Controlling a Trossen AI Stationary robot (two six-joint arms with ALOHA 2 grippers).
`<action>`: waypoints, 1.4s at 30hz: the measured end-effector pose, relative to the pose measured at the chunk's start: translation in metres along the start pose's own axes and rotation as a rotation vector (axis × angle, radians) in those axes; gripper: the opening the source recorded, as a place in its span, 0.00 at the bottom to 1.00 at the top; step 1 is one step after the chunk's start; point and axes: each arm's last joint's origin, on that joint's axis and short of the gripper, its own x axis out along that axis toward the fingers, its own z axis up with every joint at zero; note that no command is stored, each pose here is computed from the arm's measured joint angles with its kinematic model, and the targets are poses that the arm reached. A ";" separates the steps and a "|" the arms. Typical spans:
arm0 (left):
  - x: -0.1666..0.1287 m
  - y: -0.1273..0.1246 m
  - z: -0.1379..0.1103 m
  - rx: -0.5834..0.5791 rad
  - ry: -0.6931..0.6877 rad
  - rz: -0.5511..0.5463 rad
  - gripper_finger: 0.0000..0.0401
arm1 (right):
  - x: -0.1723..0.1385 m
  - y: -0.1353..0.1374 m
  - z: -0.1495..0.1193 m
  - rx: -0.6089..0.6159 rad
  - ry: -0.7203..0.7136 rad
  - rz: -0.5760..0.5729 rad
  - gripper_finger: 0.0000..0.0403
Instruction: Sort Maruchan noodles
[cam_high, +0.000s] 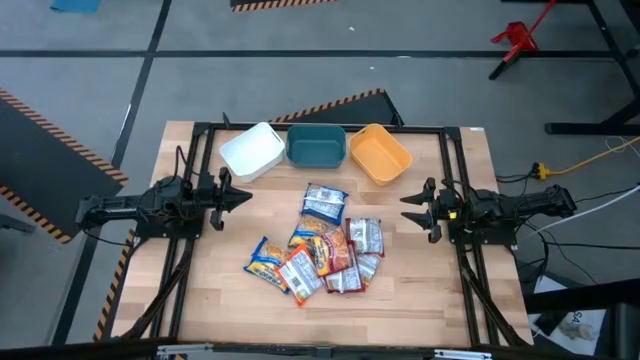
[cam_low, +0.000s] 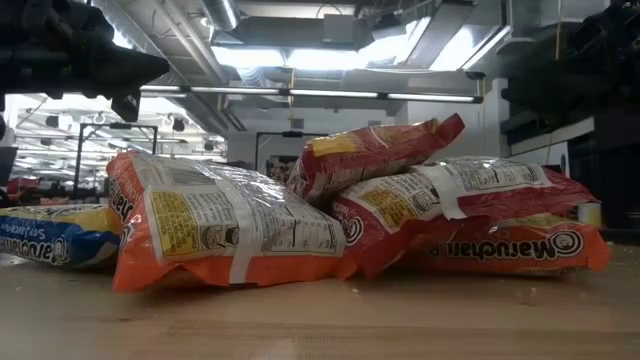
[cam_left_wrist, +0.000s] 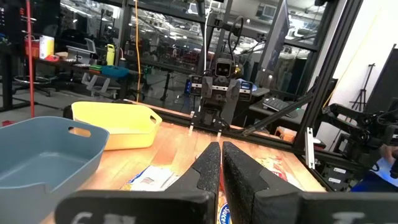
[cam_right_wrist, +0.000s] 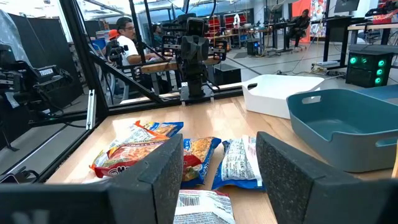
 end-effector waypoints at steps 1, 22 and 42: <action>0.000 0.000 0.000 0.000 0.000 0.000 0.03 | 0.000 0.000 0.000 0.000 0.000 0.000 0.47; 0.000 -0.001 0.002 -0.026 -0.026 -0.007 0.03 | 0.000 -0.002 0.001 -0.010 -0.016 -0.063 0.47; -0.005 -0.006 0.029 -0.020 -0.314 -0.028 0.03 | 0.001 0.003 0.009 0.239 -0.075 0.091 0.47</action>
